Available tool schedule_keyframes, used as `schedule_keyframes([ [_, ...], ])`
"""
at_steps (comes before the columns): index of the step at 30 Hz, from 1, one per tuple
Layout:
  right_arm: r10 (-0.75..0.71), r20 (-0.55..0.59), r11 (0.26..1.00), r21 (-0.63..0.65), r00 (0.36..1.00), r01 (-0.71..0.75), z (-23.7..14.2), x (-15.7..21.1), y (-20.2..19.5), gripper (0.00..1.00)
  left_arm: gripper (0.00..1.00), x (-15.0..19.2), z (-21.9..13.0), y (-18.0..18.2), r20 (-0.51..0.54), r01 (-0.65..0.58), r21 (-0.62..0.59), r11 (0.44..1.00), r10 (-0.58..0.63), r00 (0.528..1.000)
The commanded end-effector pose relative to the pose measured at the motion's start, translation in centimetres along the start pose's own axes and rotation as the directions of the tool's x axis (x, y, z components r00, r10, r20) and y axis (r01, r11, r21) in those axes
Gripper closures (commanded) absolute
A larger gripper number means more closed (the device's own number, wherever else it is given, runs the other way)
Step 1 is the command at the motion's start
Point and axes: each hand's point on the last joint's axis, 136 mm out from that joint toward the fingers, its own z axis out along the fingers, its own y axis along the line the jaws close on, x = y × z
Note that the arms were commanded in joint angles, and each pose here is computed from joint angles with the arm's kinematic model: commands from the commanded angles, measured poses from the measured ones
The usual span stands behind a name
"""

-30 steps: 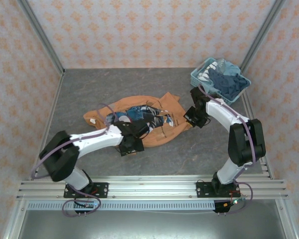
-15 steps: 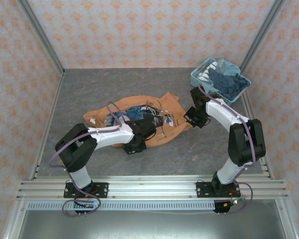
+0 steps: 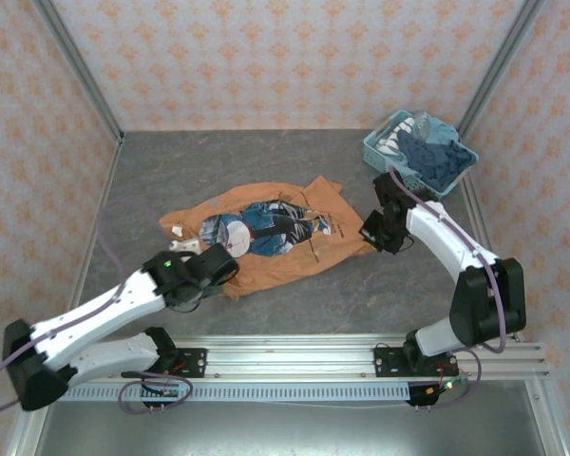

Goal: Fold and stack the t-shirts

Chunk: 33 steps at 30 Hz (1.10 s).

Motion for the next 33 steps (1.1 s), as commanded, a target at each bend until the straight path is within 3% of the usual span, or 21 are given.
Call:
schedule_keyframes([
  [1, 0.000, -0.093, 0.991, 0.130, 0.996, 0.012, 1.4, 2.9, -4.5, 0.70, 1.00, 1.2, 0.6, 3.6, 0.000, 0.064, -0.079, 0.995, -0.064, 0.998],
  [4, 0.010, -0.052, 0.989, 0.147, 0.999, -0.002, 0.9, 2.9, -5.5, 0.48, 1.00, 2.1, 1.0, 4.5, -0.012, 0.115, -0.064, 0.991, -0.116, 0.993],
  [7, 0.029, -0.007, 0.993, 0.115, 1.000, -0.028, 0.1, 2.7, -5.3, 0.38, 1.00, 2.1, 0.9, 4.7, -0.007, 0.136, -0.049, 0.989, -0.137, 0.991],
  [12, 0.050, -0.054, 0.997, 0.064, 0.997, -0.047, 2.0, 3.8, -4.8, 0.39, 1.00, 1.6, 0.5, 4.5, 0.006, 0.129, -0.039, 0.991, -0.129, 0.992],
  [21, 0.053, -0.045, 0.998, 0.037, 0.998, -0.052, 6.4, 1.0, -2.1, 0.39, 1.00, 1.2, 0.2, 3.6, 0.011, 0.123, -0.018, 0.992, -0.123, 0.992],
  [24, 0.046, -0.070, 0.998, 0.049, 0.997, -0.043, 8.1, 0.6, -1.6, 0.52, 1.00, 0.8, -0.1, 3.2, 0.021, 0.124, 0.004, 0.992, -0.124, 0.992],
  [28, 0.042, -0.061, 0.999, 0.033, 0.997, -0.040, 8.0, -0.3, -0.4, 0.96, 1.00, -0.9, -1.4, 1.9, 0.071, 0.137, 0.065, 0.988, -0.141, 0.987],
  [29, 0.034, -0.035, 0.999, 0.004, 0.999, -0.034, 7.0, -1.0, 0.5, 1.00, 1.00, -1.8, -2.0, 1.5, 0.098, 0.141, 0.084, 0.986, -0.149, 0.984],
  [33, -0.004, 0.105, 0.993, -0.114, 0.994, 0.016, 0.9, -4.5, 5.1, 1.00, 1.00, -6.6, -4.9, -0.3, 0.180, 0.173, 0.159, 0.972, -0.201, 0.963],
])
